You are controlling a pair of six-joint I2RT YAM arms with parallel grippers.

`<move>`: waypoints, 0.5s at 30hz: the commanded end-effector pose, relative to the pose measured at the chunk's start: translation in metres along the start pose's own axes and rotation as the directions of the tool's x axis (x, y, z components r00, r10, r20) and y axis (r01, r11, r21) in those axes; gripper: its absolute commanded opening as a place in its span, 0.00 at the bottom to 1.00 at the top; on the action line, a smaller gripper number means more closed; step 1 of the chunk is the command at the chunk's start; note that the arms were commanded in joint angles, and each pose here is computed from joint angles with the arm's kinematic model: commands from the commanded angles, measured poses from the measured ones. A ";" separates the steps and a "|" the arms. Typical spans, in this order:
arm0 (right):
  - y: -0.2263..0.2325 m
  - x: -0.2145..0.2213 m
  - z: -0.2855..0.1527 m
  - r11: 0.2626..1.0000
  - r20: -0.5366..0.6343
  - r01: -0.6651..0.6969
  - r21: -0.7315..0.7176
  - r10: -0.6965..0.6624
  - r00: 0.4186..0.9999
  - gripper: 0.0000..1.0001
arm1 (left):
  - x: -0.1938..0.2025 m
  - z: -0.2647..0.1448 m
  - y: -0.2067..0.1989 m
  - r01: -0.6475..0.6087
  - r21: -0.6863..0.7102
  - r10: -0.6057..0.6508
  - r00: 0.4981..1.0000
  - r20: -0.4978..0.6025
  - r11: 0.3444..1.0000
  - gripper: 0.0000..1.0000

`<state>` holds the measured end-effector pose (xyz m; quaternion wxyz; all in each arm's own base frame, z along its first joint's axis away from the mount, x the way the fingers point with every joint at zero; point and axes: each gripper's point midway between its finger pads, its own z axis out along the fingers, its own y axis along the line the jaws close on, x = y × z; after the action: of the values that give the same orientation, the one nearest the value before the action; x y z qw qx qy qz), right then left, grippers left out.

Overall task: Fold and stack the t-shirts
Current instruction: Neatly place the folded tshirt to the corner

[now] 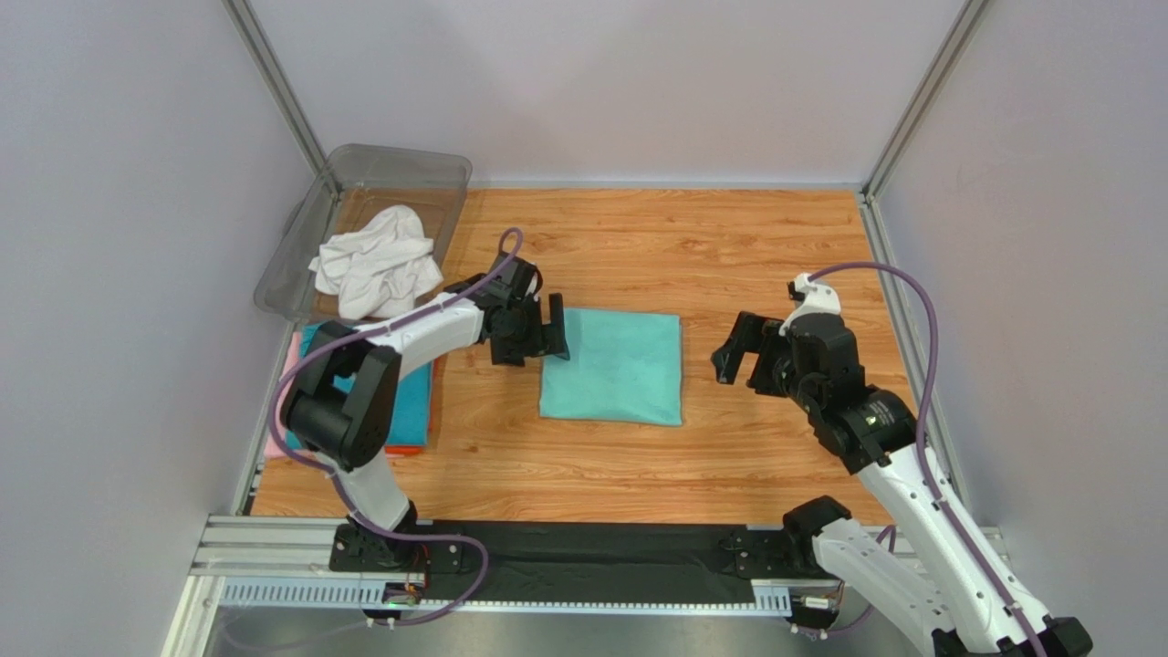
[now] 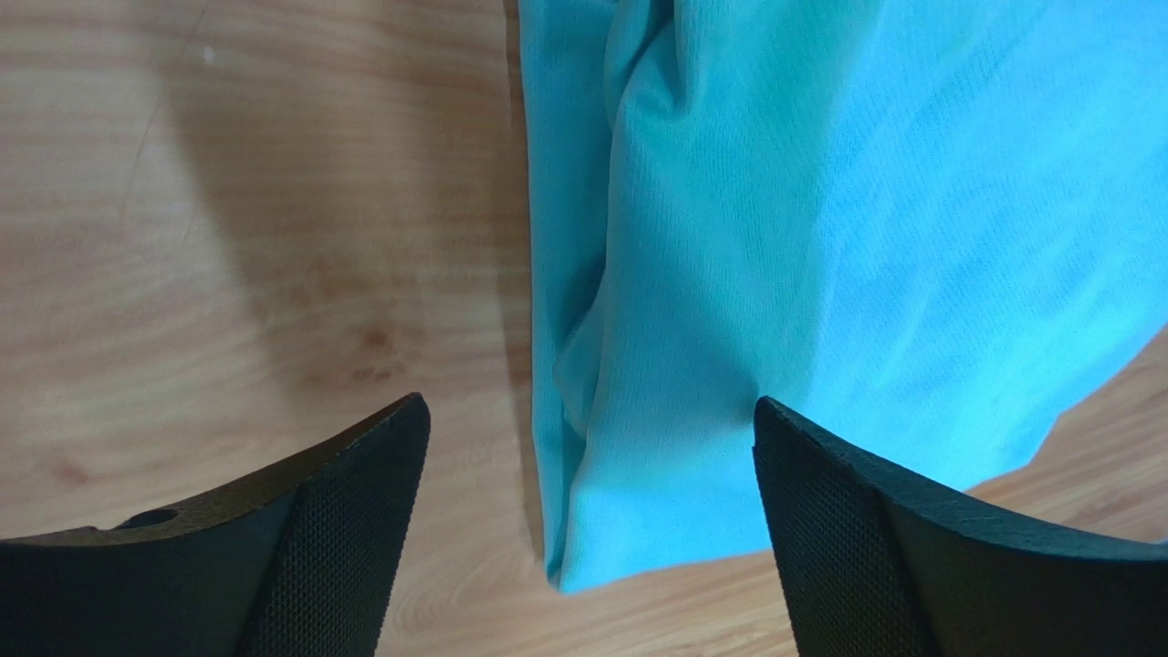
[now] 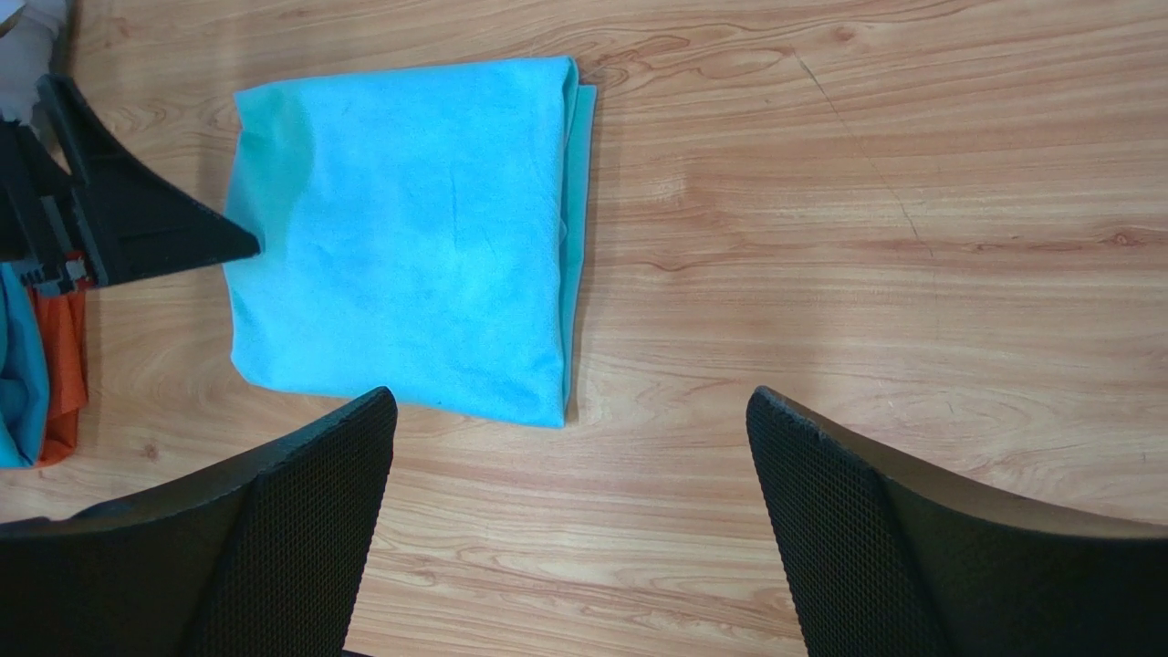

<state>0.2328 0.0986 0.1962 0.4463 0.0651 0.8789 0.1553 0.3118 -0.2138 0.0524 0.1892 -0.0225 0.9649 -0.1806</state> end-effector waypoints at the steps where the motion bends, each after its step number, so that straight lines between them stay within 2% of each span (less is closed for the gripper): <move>1: 0.003 -0.008 0.000 0.999 0.006 0.039 -0.010 -0.039 0.999 1.00 | -0.017 0.016 -0.010 -0.015 0.037 0.015 1.000 -0.002 0.999 0.92; 3: 0.004 -0.008 0.000 0.999 0.004 0.051 -0.016 -0.051 0.999 1.00 | -0.016 0.023 -0.010 -0.009 0.034 0.010 1.000 -0.019 0.999 0.83; 4: 0.004 -0.009 0.001 0.998 0.008 0.054 -0.014 -0.053 0.999 1.00 | -0.014 0.029 -0.009 -0.001 0.030 0.002 0.999 -0.034 1.000 0.73; 5: 0.004 -0.009 0.001 0.998 0.009 0.056 -0.016 -0.056 0.998 1.00 | -0.013 0.031 -0.008 0.002 0.028 -0.001 0.999 -0.042 1.000 0.69; 6: 0.008 -0.010 0.000 0.998 0.010 0.057 -0.035 -0.057 0.998 1.00 | -0.011 0.033 -0.008 0.005 0.030 -0.004 0.999 -0.054 1.000 0.69; 10: 0.015 -0.013 -0.001 0.995 0.012 0.067 -0.069 -0.066 0.998 1.00 | 0.002 0.044 -0.005 0.014 0.028 -0.011 0.995 -0.102 1.000 0.55; 13: 0.015 -0.014 -0.002 0.994 0.020 0.074 -0.074 -0.073 0.997 1.00 | 0.011 0.050 -0.005 -0.001 0.017 0.003 0.992 -0.122 1.000 0.55; 15: 0.016 -0.013 -0.002 0.994 0.023 0.077 -0.080 -0.075 0.997 1.00 | 0.017 0.054 -0.004 -0.025 -0.019 0.023 0.992 -0.128 1.000 0.48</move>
<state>0.2323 0.1058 0.1896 0.4309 0.0285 0.8880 0.1581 0.3303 -0.2368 0.0245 0.1546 -0.0161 0.9670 -0.2017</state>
